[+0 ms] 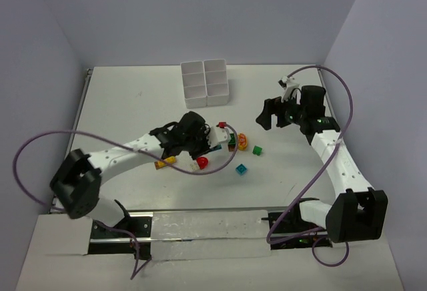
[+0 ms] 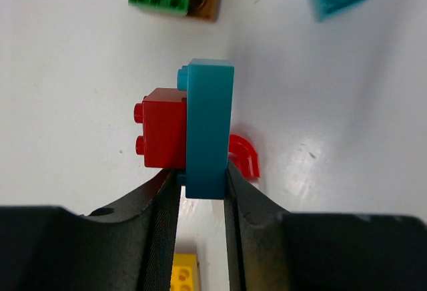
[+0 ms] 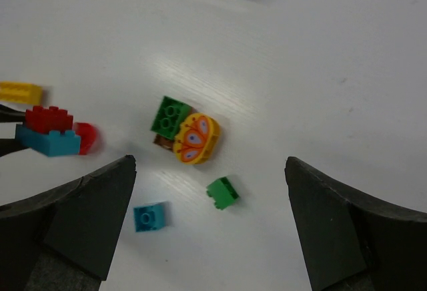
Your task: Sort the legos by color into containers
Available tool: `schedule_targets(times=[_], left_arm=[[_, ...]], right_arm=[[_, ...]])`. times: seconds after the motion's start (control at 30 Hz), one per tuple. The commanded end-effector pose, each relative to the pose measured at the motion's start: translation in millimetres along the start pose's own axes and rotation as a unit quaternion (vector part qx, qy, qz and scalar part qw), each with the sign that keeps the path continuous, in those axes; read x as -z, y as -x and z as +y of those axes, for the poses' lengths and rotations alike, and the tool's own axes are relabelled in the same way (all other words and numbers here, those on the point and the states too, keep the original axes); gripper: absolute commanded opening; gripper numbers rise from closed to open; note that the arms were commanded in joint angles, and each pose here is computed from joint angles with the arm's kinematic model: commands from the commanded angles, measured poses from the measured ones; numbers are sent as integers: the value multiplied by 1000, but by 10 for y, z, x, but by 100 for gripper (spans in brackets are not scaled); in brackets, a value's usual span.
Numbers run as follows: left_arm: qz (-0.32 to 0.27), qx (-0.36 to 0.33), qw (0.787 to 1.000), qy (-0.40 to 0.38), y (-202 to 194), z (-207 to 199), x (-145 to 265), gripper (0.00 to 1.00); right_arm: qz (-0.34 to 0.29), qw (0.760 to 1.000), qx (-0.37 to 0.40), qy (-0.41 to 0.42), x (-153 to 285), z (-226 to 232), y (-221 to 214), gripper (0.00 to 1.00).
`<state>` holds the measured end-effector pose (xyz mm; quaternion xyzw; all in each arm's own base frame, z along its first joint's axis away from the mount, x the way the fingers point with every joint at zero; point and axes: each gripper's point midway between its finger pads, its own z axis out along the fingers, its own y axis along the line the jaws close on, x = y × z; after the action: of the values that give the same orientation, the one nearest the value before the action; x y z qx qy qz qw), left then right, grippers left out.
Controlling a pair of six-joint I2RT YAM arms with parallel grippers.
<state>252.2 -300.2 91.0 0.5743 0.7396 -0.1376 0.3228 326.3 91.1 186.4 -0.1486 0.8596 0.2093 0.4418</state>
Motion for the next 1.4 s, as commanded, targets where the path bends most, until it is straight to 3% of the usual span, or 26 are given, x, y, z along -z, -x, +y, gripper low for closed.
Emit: schedule_targets(times=[0.0, 0.1, 0.3, 0.43, 0.73, 0.93, 1.1, 1.37], left_arm=[[-110, -140, 984, 1, 506, -144, 473, 0], [-100, -168, 981, -9, 473, -309, 594, 0], [-78, -237, 968, -26, 314, -600, 676, 0], [-54, -233, 970, -38, 243, -642, 641, 0], [-77, -246, 966, -22, 427, -582, 632, 0], [-81, -246, 966, -23, 466, -588, 618, 0], [-85, -248, 965, -20, 482, -580, 618, 0], [-113, -253, 961, -7, 597, -579, 710, 0]], right_arm=[[11, 991, -46, 122, 106, 460, 171, 100], [25, 976, -84, 200, 151, 735, 231, 100], [61, 954, -124, 267, 172, 1095, 212, 99], [83, 948, -103, 289, 208, 1357, 75, 99], [140, 927, -92, 335, 146, 1687, -270, 92], [169, 910, -41, 377, 216, 2021, -455, 88], [195, 896, -29, 399, 228, 2126, -567, 82], [234, 881, -32, 409, 126, 2138, -704, 81]])
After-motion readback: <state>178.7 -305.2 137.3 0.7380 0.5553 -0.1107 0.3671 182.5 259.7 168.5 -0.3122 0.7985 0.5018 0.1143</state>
